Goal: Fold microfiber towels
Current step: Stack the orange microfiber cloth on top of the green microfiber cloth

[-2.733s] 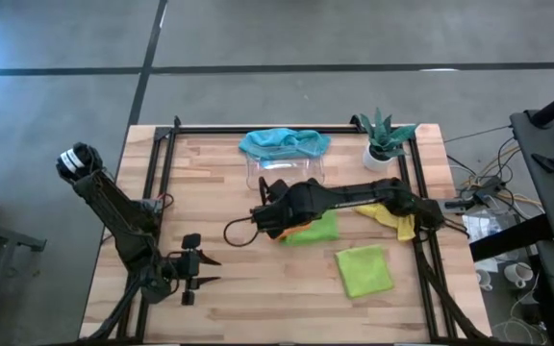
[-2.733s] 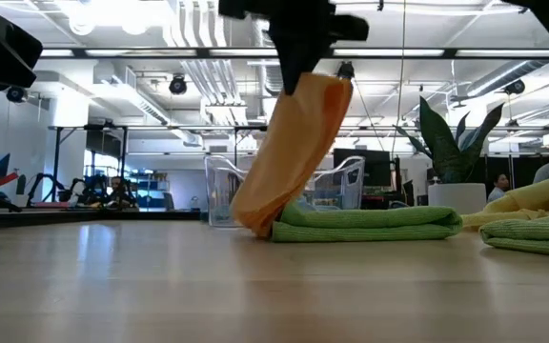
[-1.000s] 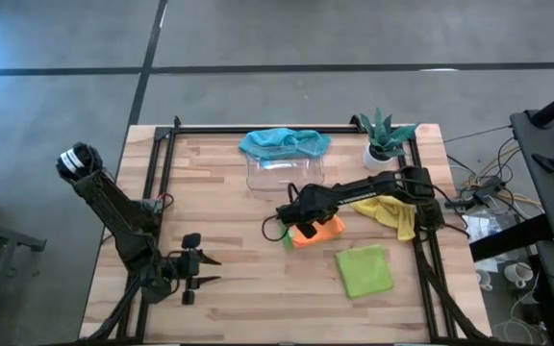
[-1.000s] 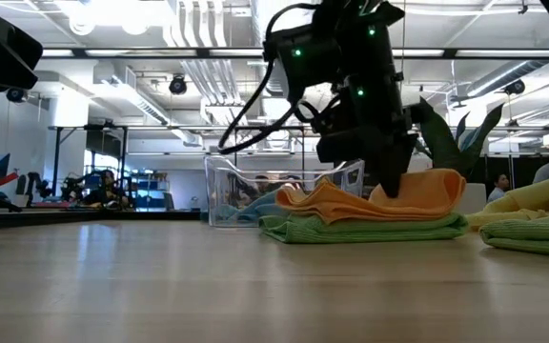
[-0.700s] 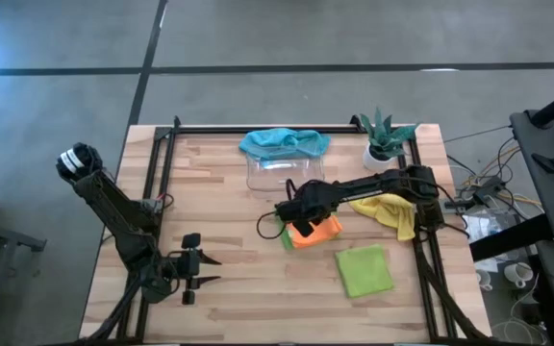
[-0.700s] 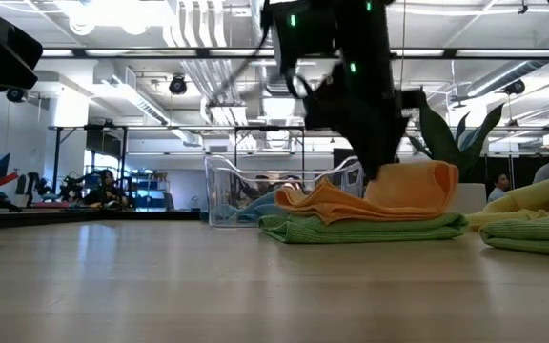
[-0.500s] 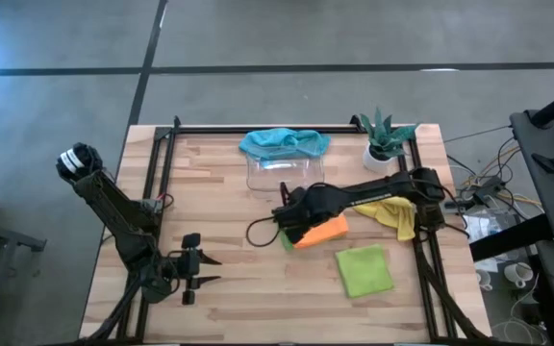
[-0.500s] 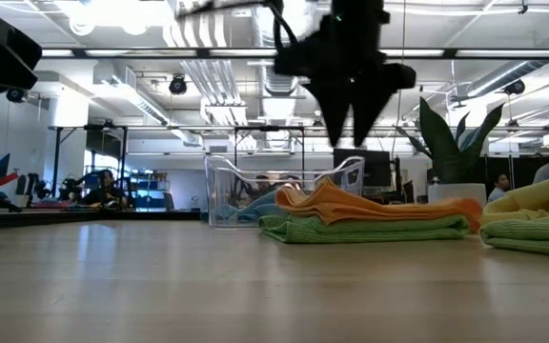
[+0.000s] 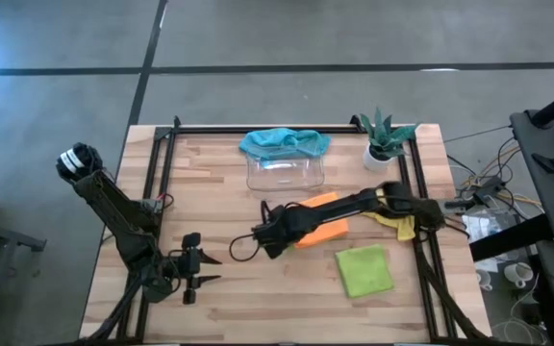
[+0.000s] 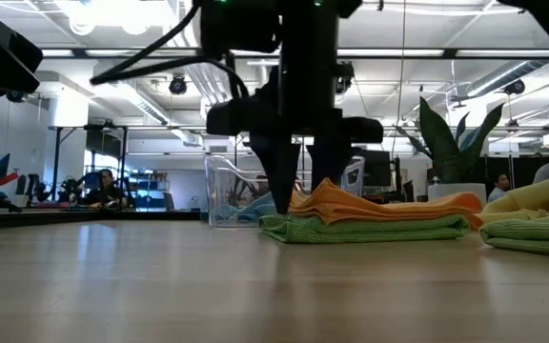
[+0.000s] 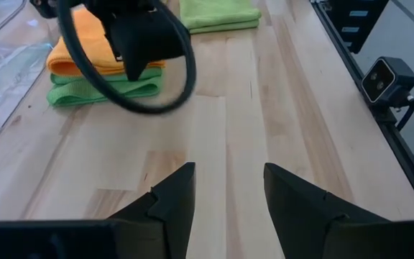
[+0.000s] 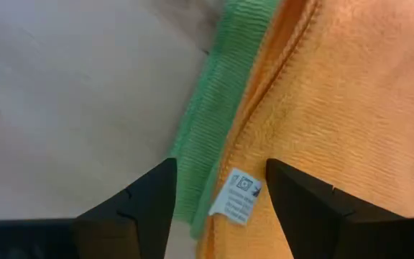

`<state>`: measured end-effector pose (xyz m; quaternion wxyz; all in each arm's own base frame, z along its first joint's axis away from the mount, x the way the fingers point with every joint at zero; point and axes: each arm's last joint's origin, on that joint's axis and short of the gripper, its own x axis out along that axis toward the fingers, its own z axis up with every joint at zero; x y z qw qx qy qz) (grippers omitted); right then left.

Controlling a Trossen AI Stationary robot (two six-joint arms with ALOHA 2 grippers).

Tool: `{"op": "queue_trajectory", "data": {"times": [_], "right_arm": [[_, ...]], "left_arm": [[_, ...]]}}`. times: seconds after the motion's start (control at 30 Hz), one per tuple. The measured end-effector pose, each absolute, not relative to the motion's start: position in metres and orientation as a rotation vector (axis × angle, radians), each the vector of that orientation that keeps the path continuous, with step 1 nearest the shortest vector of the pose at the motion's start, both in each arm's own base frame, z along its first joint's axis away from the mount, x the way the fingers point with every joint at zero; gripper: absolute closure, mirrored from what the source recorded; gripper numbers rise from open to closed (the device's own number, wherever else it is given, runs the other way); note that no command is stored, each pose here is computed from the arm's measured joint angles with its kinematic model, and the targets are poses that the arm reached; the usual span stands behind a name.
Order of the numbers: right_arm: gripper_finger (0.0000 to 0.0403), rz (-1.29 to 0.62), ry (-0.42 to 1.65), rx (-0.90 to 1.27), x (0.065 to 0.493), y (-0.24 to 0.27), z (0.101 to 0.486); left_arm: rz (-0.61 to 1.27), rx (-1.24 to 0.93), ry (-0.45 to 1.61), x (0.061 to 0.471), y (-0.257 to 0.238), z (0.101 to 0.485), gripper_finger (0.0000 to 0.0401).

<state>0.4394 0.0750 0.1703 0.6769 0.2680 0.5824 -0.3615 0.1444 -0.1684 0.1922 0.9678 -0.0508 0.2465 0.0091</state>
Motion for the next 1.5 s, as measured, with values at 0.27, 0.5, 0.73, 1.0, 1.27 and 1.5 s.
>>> {"op": "queue_trajectory", "data": {"times": [0.27,0.5,0.73,1.0,1.27,1.5], "right_arm": [[0.027,-0.907,1.377,0.491,0.455,0.07,0.175],[0.0318,-0.854,1.428,0.505,0.462,0.074,0.161],[0.0287,-0.869,1.43,0.491,0.462,0.071,0.159],[0.0376,-0.866,1.431,0.483,0.462,0.068,0.159],[0.039,-0.84,1.389,0.503,0.458,0.068,0.183],[0.0391,-0.818,1.326,0.534,0.461,0.067,0.192]], "left_arm": [[0.016,-0.102,0.5,0.144,-0.168,0.192,0.0251],[0.014,-0.102,0.502,0.144,-0.168,0.192,0.0251],[0.014,-0.101,0.502,0.144,-0.168,0.192,0.0251],[0.014,-0.101,0.503,0.144,-0.168,0.191,0.0251],[0.009,-0.102,0.507,0.144,-0.168,0.191,0.0251],[0.008,-0.103,0.507,0.144,-0.169,0.191,0.0251]]}}
